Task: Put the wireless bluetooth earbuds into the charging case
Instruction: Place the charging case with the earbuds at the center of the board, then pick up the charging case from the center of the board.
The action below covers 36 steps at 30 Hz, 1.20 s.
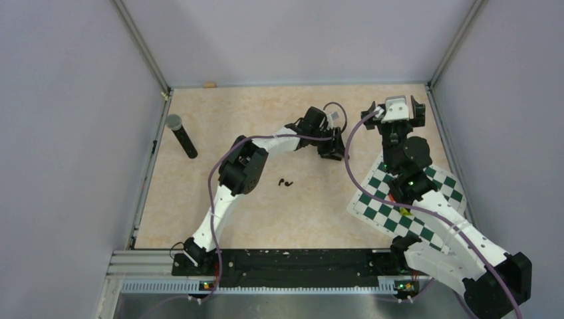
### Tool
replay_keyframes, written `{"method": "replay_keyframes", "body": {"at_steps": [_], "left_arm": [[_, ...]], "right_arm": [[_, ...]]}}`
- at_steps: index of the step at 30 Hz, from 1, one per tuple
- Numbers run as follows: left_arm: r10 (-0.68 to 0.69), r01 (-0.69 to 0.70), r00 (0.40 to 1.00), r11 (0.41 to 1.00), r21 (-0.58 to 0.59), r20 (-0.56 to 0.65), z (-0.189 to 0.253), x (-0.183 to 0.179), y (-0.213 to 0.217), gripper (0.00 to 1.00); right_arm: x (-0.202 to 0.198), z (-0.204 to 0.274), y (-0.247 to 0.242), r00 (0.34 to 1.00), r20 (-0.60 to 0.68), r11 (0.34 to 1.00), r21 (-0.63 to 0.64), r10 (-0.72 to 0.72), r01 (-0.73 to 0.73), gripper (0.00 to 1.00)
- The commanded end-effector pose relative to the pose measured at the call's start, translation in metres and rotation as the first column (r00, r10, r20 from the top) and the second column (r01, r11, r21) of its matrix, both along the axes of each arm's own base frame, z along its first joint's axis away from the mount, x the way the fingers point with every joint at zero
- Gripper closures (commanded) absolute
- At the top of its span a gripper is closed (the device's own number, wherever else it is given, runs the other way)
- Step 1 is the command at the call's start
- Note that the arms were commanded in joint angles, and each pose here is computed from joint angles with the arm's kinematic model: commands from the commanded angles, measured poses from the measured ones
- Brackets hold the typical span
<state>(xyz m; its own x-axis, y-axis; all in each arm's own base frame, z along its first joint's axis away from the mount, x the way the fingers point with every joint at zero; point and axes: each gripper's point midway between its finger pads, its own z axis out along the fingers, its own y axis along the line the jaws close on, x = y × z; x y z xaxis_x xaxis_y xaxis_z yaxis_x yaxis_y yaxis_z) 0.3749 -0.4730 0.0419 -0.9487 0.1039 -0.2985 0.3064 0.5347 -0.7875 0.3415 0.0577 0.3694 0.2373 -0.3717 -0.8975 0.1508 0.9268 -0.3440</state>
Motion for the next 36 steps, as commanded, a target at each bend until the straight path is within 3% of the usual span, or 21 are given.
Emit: {"method": "replay_keyframes", "body": {"at_steps": [1,6,13,15,20,23,30,33,36], "left_arm": [[-0.005,0.005,1.000,0.999,0.036,0.004,-0.006,-0.004,-0.001,0.48],[-0.012,0.012,1.000,0.999,0.047,-0.006,-0.008,-0.011,0.002,0.26],[-0.026,0.022,0.998,0.998,0.065,0.053,0.010,-0.014,0.024,0.20],[-0.026,0.022,0.994,0.999,0.045,0.101,0.026,-0.009,0.035,0.03],[-0.017,0.025,0.967,0.999,-0.028,0.253,0.082,0.009,0.073,0.01],[-0.009,0.015,0.928,1.000,-0.014,0.373,0.116,0.021,0.109,0.01],[-0.005,-0.158,0.823,0.959,0.236,0.569,0.130,0.042,0.228,0.01],[-0.052,-0.240,0.813,0.877,0.416,0.579,0.110,0.041,0.278,0.01],[-0.092,-0.295,0.834,0.758,0.582,0.544,0.083,0.037,0.321,0.01]], "right_arm": [[-0.007,0.015,-0.002,0.998,0.057,1.000,0.025,0.014,-0.015,0.01],[-0.008,0.015,0.000,0.998,0.057,0.999,0.021,0.026,-0.027,0.01],[-0.009,0.016,0.001,0.998,0.060,0.999,0.021,0.036,-0.037,0.01],[-0.009,0.015,0.002,0.998,0.058,0.999,0.020,0.039,-0.040,0.01],[-0.010,0.016,0.003,0.997,0.057,0.998,0.024,0.050,-0.051,0.01],[-0.010,0.015,0.004,0.997,0.054,0.998,0.025,0.057,-0.058,0.01],[-0.011,0.015,0.012,0.995,0.049,0.996,0.022,0.090,-0.091,0.01],[-0.013,0.014,0.019,0.992,0.044,0.993,0.014,0.117,-0.117,0.01],[-0.014,0.014,0.024,0.990,0.043,0.991,0.010,0.135,-0.136,0.01]]}}
